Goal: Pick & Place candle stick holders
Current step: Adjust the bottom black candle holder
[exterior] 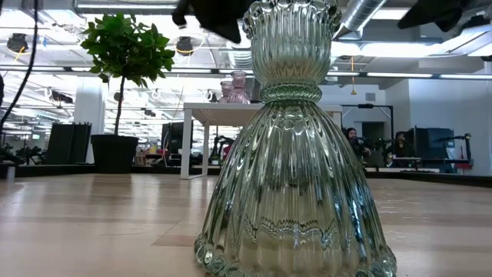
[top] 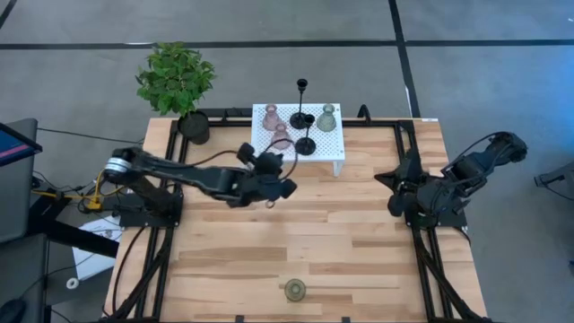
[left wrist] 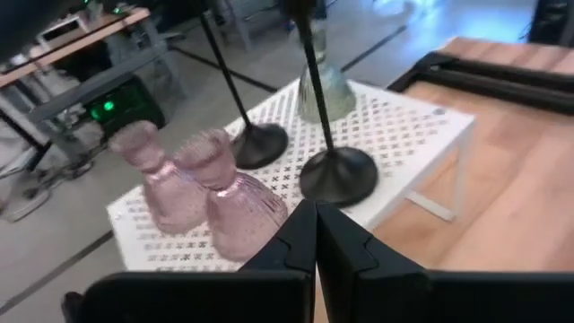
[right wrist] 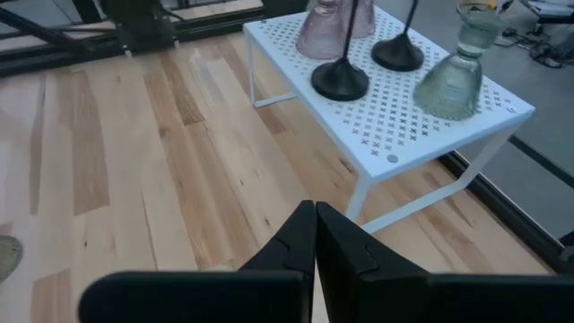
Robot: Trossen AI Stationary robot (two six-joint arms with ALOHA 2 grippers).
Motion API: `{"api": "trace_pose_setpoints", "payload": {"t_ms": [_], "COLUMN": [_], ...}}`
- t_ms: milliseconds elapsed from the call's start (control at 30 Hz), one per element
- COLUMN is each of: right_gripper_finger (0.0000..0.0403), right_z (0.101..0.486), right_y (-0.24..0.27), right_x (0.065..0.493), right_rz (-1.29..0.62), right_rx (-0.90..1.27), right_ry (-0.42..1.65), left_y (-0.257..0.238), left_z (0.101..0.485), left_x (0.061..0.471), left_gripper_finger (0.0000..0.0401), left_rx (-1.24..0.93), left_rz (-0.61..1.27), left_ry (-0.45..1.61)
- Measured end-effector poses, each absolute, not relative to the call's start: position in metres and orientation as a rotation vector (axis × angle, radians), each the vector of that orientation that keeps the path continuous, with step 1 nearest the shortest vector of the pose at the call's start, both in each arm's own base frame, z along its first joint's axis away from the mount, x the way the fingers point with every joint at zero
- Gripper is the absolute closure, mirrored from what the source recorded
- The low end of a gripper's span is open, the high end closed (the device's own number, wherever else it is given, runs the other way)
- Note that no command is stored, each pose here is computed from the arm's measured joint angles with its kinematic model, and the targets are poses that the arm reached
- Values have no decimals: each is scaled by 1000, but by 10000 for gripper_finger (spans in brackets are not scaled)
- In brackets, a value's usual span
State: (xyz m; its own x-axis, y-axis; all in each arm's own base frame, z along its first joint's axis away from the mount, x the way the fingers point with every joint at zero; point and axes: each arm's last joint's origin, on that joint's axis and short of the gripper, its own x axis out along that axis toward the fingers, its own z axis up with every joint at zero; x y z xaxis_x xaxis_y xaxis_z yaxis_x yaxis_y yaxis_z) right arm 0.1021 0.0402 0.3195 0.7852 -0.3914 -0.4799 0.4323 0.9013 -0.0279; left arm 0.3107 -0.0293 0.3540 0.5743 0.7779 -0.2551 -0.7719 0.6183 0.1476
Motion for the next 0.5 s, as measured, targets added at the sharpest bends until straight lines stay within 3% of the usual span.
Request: {"api": "trace_pose_setpoints", "payload": {"t_ms": [267, 500], "right_gripper_finger": [403, 403], "right_z": [316, 307], "right_y": [45, 29], "right_x": [141, 185], "right_rz": [-440, -422], "right_rx": [13, 16], "right_ry": [532, 599], "left_y": [-52, -67], "left_z": [384, 364], "left_x": [264, 228], "left_gripper_finger": [400, 400], "left_rx": [49, -10], "left_rz": [880, 786], "left_ry": [260, 278]}}
